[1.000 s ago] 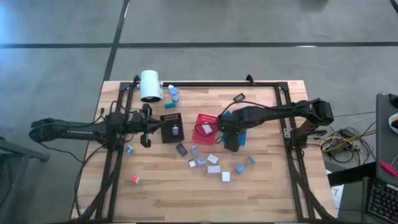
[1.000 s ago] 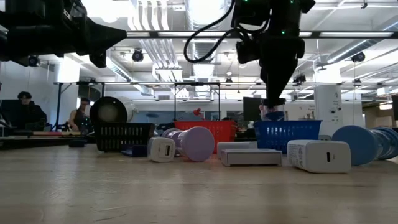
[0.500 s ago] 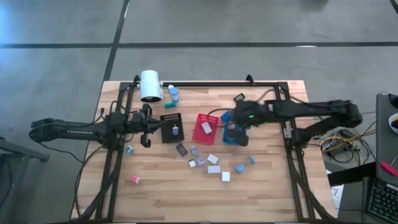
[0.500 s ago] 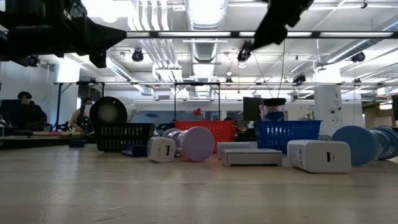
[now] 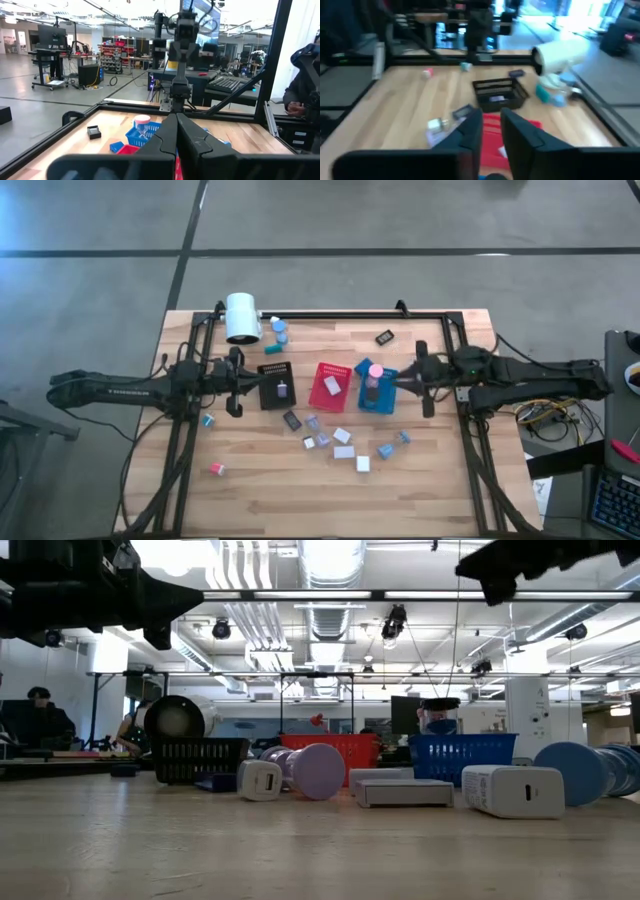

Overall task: Pick & Place Office items
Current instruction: Put the top left blue digital clock into the red bin

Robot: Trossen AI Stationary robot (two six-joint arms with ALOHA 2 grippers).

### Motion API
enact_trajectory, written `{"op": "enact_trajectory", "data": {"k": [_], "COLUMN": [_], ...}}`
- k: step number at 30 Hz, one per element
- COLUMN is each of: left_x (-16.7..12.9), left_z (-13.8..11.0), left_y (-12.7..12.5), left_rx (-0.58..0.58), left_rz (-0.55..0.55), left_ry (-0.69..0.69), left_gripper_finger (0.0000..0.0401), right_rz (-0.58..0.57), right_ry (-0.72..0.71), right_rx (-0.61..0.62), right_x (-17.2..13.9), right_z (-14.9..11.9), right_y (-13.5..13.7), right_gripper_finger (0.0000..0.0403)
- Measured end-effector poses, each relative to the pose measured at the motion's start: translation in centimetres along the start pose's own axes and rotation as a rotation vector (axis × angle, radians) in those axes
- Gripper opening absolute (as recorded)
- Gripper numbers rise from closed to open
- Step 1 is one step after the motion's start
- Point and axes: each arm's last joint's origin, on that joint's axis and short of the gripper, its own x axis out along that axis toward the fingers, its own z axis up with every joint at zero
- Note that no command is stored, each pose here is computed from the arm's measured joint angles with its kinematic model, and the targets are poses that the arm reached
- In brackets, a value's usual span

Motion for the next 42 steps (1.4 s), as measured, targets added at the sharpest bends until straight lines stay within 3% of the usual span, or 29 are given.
{"op": "enact_trajectory", "data": {"k": [5, 15, 22, 28, 42], "left_x": [0.0, 0.0, 0.0, 0.0, 0.0], "left_z": [0.0, 0.0, 0.0, -0.2, -0.2], "left_y": [0.0, 0.0, 0.0, 0.1, 0.2], "left_rx": [0.008, 0.028, 0.064, 0.085, 0.086], "left_rz": [0.0, 0.0, 0.012, 0.037, 0.066], "left_ry": [-0.001, 0.0, 0.0, 0.023, 0.024], "left_gripper_finger": [0.0007, 0.0007, 0.0007, 0.0007, 0.0007], "right_rz": [0.002, -0.001, 0.005, 0.093, 0.071], "right_ry": [-0.133, -0.321, -0.315, -0.31, -0.319], "right_rx": [-0.002, -0.008, -0.014, -0.059, -0.055], "right_x": [-0.6, -0.1, -0.2, -0.3, -0.4], "right_z": [-2.3, -6.7, -8.7, -9.6, -10.8], "right_y": [-0.1, -0.2, -0.2, 0.0, -0.4], "right_gripper_finger": [0.0012, 0.0008, 0.0008, 0.0008, 0.0008]}}
